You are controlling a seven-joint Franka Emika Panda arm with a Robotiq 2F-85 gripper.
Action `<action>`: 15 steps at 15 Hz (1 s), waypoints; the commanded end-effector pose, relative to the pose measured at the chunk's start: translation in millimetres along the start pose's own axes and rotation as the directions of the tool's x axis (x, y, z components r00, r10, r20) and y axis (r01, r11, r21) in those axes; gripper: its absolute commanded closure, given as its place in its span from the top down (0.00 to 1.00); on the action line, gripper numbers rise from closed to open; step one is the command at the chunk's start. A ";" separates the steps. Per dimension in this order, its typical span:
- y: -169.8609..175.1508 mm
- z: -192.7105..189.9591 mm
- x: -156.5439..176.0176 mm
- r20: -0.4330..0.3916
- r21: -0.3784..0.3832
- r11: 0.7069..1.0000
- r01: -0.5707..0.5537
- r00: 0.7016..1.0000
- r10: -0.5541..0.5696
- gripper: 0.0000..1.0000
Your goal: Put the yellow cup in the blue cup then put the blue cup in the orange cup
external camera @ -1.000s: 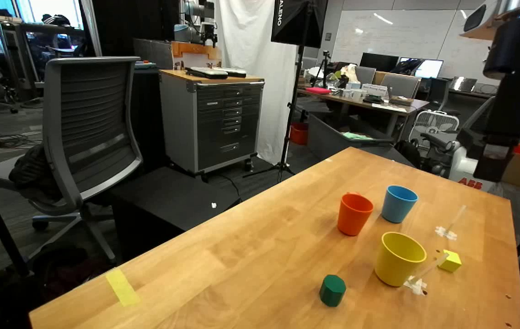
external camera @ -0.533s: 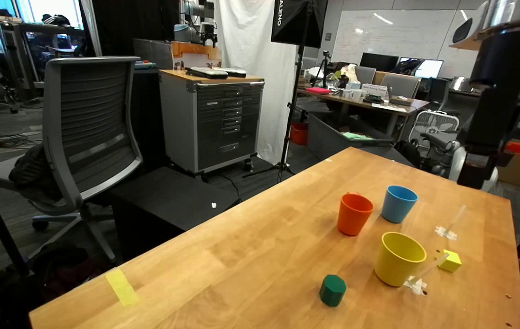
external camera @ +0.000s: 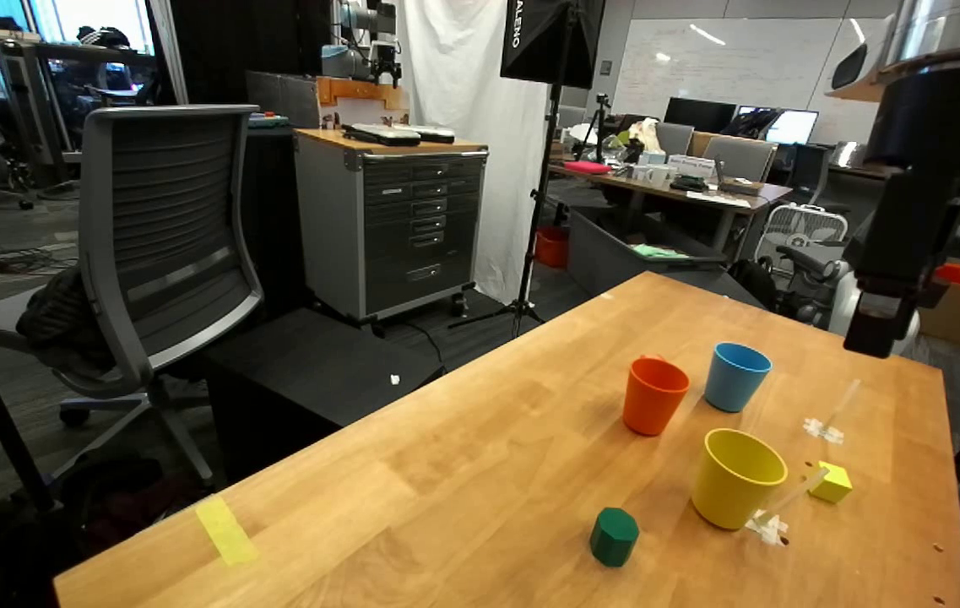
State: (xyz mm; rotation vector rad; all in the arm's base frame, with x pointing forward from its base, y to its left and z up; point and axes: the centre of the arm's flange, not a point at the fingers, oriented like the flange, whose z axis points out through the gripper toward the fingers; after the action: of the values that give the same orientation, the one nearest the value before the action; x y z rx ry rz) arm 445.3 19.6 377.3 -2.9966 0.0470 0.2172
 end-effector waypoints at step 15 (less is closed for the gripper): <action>34.0 114.1 73.3 -0.048 -0.033 0.997 -0.074 0.996 0.072 1.00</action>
State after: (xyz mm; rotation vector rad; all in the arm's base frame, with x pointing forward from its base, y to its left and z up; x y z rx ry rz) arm 485.4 -0.4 266.2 -3.0275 0.1494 0.1880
